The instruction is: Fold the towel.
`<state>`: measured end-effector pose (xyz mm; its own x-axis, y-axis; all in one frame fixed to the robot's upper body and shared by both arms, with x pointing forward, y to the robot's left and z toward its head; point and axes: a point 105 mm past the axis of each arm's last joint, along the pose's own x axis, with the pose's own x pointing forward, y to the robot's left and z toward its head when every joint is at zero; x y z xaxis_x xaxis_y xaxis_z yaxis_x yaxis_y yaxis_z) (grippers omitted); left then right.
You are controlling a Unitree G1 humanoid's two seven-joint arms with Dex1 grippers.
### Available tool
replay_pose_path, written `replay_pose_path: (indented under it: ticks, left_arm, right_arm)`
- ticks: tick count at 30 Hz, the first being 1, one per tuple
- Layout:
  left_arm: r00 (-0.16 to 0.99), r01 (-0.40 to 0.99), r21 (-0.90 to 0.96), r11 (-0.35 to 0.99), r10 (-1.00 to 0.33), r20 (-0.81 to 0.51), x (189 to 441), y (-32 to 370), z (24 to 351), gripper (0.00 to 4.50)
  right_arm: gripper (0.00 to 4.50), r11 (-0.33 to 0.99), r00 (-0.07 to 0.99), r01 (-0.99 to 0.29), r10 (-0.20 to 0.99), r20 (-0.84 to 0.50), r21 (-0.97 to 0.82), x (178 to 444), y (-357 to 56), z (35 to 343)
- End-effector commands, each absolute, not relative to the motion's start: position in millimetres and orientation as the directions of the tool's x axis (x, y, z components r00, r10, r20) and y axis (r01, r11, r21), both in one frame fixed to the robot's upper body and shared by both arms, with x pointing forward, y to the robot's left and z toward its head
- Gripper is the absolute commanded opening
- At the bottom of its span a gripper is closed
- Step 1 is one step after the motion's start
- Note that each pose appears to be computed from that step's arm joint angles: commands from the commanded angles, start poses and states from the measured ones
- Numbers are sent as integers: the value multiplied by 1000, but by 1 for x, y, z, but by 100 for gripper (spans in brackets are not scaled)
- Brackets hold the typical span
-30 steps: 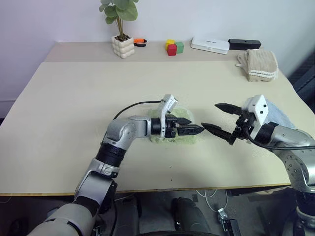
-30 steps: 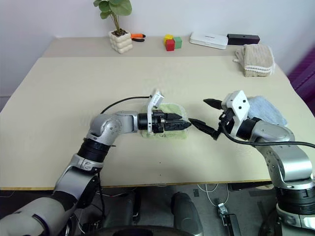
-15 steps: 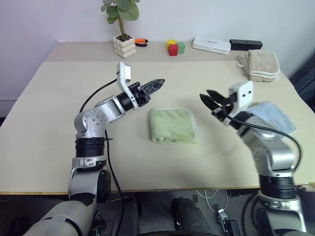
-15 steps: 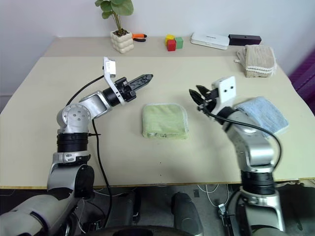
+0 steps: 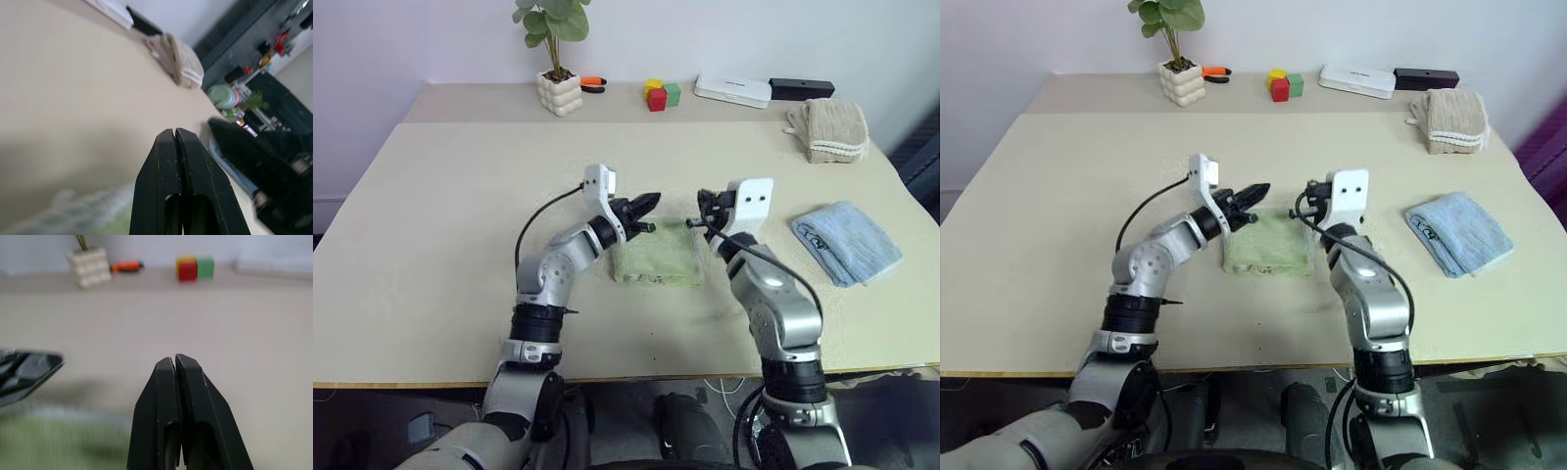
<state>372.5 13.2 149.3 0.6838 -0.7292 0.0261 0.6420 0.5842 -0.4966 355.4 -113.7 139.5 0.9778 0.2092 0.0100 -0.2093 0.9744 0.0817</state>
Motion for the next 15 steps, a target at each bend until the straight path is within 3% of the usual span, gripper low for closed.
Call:
replay_pose_path:
  ticks: [1, 7, 15]
  left_arm:
    - [684, 671, -427, 606, -729, 39, 370, 8, 154, 0]
    - [703, 652, -405, 641, -711, 8, 376, 9, 142, 0]
    - [720, 630, -412, 659, -694, -10, 379, 15, 132, 0]
  right_arm:
    - [5, 974, 977, -206, 199, 79, 96, 355, -102, 154]
    - [5, 975, 977, -208, 203, 71, 82, 362, -98, 146]
    - [5, 983, 984, -179, 179, -2, 38, 366, -110, 113]
